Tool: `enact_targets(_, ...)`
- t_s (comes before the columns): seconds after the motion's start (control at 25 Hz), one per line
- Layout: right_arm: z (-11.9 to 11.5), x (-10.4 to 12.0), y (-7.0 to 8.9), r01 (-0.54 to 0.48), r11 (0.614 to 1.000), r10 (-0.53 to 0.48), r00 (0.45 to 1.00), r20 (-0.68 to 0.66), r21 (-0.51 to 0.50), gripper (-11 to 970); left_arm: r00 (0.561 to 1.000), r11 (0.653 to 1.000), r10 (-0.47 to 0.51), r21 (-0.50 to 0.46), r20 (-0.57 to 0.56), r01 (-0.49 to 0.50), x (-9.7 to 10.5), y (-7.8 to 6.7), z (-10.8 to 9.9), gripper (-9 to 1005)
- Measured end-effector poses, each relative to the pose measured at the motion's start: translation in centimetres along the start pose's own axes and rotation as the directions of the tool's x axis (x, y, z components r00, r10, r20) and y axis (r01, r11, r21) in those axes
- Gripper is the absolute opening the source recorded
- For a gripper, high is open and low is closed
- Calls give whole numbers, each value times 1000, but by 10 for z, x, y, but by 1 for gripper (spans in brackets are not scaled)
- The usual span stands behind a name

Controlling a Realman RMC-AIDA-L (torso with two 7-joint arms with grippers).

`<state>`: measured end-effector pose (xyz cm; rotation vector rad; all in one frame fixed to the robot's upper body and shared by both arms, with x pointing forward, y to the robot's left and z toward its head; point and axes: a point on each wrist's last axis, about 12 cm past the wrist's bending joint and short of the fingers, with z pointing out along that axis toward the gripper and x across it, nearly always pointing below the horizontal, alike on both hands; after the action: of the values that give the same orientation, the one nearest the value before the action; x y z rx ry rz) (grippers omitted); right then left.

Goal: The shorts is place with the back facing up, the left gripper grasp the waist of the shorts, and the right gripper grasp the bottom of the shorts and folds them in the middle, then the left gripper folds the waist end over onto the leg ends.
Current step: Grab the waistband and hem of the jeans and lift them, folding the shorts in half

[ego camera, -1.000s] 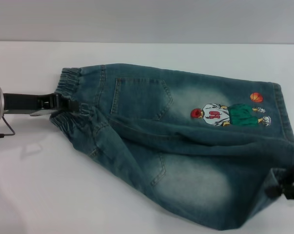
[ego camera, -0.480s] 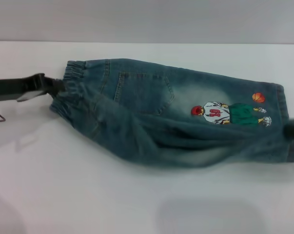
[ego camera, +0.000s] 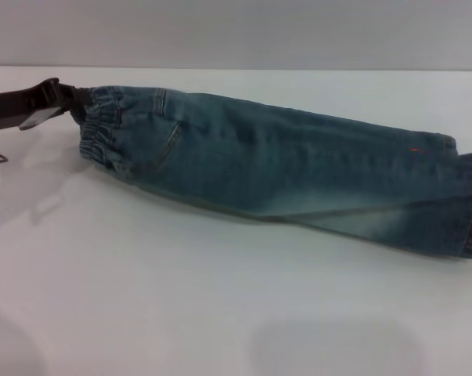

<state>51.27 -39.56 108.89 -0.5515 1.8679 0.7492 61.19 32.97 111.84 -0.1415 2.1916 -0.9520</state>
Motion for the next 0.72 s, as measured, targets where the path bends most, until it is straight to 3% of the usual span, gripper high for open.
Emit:
enact_targets(0.36,17,7,-7,-47,993,43,998,34,113,2,999,999,10,-33,40,-8,-6,-1,7,136)
enact_targets(0.72,44,-3,-18,-46,974,36,998,51,220,3,998,999,33,-43,57,-31,-9,-8,18,141)
